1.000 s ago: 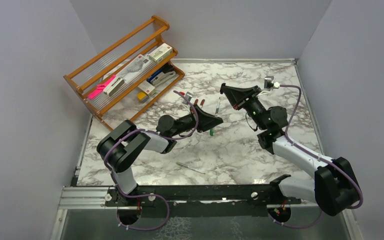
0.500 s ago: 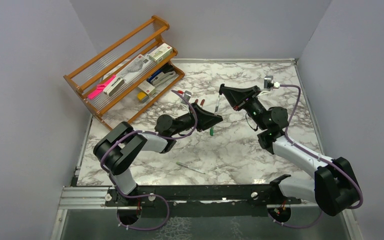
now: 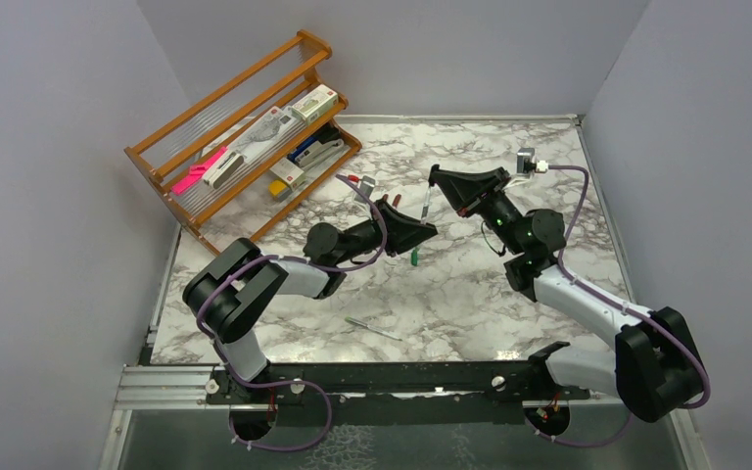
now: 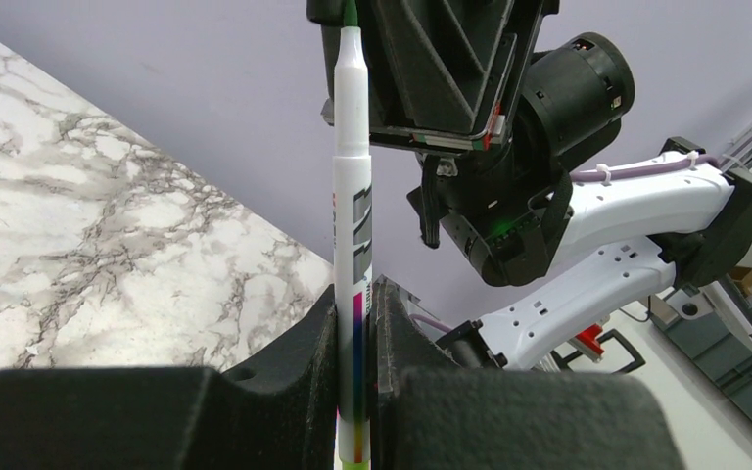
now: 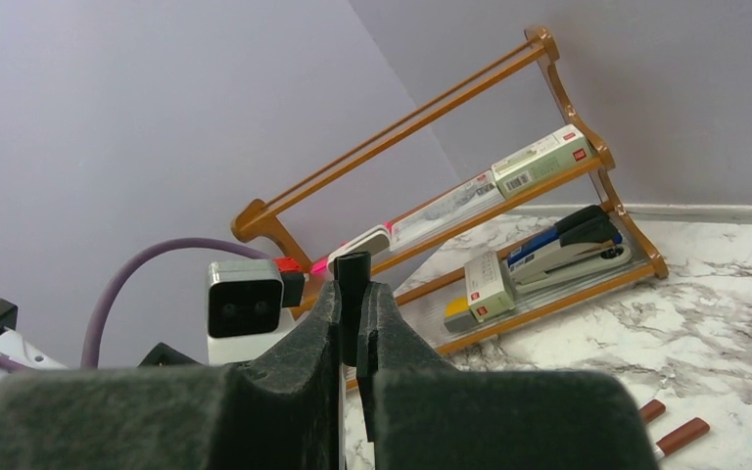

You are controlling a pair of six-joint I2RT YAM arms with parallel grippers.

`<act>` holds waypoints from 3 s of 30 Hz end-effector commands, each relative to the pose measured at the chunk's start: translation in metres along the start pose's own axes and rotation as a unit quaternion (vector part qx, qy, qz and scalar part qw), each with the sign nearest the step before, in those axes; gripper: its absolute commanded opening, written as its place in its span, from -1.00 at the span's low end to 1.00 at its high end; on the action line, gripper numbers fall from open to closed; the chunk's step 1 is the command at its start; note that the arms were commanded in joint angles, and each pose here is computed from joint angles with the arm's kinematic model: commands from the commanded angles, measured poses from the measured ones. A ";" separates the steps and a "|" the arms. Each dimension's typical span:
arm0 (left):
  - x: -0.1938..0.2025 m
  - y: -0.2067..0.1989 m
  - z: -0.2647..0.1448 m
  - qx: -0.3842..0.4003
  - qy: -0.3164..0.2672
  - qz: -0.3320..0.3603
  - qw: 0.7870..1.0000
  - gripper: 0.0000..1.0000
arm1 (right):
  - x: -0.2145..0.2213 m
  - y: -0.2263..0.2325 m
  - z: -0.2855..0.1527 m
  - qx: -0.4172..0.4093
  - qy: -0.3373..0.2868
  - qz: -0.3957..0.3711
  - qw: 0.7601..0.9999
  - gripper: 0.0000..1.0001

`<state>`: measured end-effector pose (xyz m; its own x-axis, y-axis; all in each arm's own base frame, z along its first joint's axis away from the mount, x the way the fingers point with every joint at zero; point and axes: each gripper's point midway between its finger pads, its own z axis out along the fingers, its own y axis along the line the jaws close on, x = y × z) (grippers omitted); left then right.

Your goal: Insert the pens into the pen caps

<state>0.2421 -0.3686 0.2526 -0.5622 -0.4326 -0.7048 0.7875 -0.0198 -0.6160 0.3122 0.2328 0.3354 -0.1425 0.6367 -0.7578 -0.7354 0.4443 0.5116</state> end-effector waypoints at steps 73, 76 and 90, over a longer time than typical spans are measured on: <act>-0.022 -0.014 0.014 0.040 -0.034 0.033 0.998 -1.00 | 0.025 -0.001 -0.016 -0.010 0.042 0.032 0.999 -0.98; -0.029 -0.015 0.017 0.041 -0.038 0.043 0.997 -1.00 | 0.028 -0.002 -0.022 -0.005 0.048 0.036 0.998 -0.98; -0.028 -0.024 0.027 0.080 0.014 0.107 0.991 -1.00 | 0.022 0.003 -0.029 0.002 0.053 0.010 0.999 -0.48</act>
<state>0.2511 -0.3797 0.2617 -0.5174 -0.4009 -0.7560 0.8317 -0.0274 -0.5546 0.2923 0.2292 0.3208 -0.1981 0.6282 -0.7524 -0.7433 0.4041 0.5331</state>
